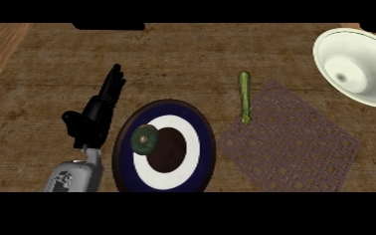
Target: Pick the bell pepper from the placemat and place it in the bowl
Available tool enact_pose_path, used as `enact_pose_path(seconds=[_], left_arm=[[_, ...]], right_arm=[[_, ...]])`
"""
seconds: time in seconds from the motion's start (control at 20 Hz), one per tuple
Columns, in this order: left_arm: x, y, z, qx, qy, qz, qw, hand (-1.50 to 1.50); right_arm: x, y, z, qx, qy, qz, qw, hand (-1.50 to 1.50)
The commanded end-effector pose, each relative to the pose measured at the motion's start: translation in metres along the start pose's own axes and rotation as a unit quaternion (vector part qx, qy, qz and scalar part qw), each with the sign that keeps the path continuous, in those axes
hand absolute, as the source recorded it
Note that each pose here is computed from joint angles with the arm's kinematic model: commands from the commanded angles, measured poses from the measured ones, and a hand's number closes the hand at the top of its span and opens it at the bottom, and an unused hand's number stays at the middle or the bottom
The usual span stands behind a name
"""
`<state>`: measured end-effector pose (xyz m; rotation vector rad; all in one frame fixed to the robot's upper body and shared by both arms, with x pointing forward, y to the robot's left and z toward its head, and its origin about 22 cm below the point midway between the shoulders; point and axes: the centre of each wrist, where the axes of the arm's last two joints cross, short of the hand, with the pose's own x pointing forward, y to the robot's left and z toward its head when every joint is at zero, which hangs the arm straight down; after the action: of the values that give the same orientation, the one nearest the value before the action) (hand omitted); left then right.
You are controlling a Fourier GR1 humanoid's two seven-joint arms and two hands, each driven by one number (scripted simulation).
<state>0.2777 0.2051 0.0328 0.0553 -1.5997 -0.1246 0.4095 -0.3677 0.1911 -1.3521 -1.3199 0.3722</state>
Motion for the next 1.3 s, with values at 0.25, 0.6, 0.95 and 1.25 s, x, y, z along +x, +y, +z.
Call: enact_pose_path(seconds=[0.25,0.6,0.95,1.25], left_arm=[[-0.002,0.006,0.0,-0.004,-0.009,0.005,0.9999,0.0],[-0.001,0.014,0.0,-0.005,-0.006,-0.004,1.0,0.0],[0.005,-0.001,-0.005,-0.01,-0.004,-0.002,0.9999,0.0],[0.005,0.007,-0.003,-0.007,0.005,0.005,1.0,0.0]], right_arm=[[-0.08,0.02,-0.007,0.015,0.05,0.026,0.998,1.5],[-0.112,0.042,0.009,0.14,0.064,-0.079,0.985,-1.5],[-0.117,0.017,-0.004,0.087,0.003,-0.183,0.979,-1.5],[-0.137,-0.004,-0.006,-0.002,-0.007,-0.245,0.969,-1.5]])
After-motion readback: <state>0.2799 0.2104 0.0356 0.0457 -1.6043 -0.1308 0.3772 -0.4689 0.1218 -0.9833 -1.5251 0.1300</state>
